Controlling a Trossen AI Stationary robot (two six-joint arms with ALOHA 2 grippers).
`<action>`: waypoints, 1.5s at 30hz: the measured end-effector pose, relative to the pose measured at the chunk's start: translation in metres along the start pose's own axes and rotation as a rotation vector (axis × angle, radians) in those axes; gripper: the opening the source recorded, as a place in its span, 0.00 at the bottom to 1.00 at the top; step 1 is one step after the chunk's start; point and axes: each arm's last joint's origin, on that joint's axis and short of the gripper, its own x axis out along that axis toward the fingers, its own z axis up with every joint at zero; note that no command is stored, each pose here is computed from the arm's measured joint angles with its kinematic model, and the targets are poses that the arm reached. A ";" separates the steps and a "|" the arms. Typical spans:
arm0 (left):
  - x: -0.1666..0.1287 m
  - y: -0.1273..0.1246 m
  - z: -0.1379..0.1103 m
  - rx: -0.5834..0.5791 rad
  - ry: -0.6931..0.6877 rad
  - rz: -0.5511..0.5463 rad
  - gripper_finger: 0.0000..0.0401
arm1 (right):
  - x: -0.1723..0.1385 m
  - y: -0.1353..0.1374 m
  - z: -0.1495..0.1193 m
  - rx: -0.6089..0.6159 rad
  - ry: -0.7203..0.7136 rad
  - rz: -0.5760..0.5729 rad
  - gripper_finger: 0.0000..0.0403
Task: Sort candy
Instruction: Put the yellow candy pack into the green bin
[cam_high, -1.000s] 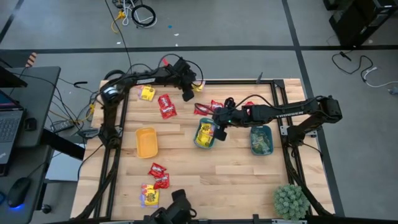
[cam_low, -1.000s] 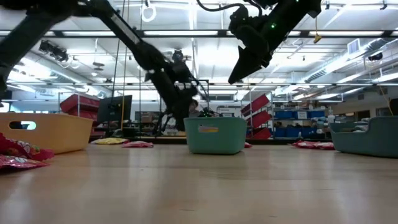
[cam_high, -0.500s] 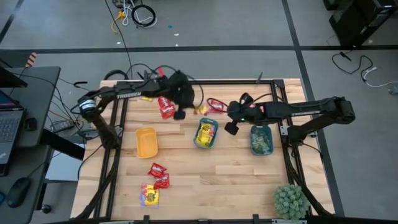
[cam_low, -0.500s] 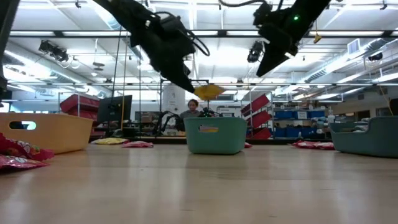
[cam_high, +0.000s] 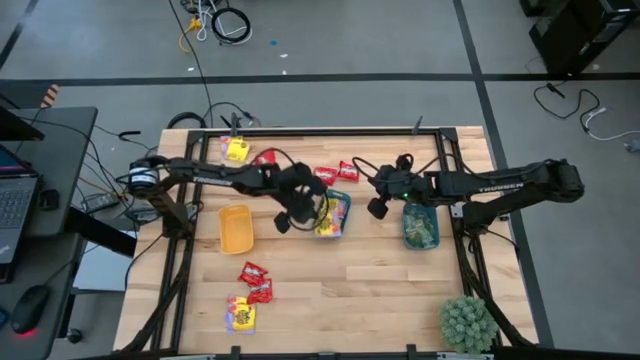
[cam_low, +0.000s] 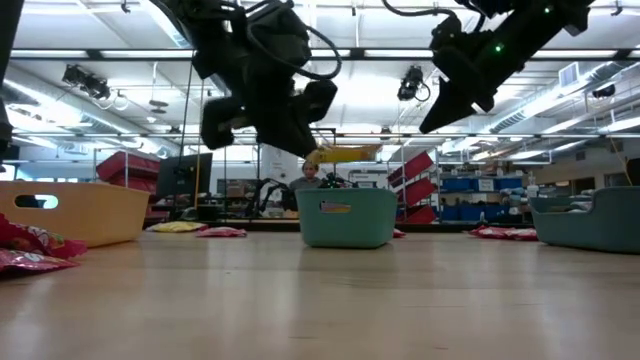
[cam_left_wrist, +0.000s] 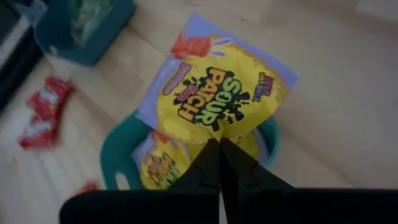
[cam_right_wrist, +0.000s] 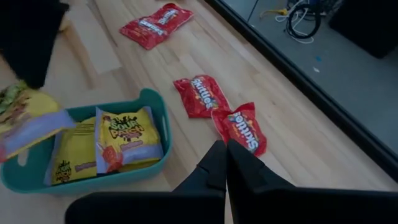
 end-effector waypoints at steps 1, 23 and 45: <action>0.002 -0.001 0.001 0.035 0.021 0.008 0.00 | 0.000 0.000 0.000 0.003 0.001 0.000 0.00; 0.030 0.004 -0.004 0.134 0.170 0.166 0.09 | 0.001 0.007 0.000 -0.025 -0.012 0.028 0.00; 0.016 0.005 -0.019 -0.576 0.227 0.207 0.02 | 0.001 0.007 0.000 -0.031 -0.013 0.029 0.00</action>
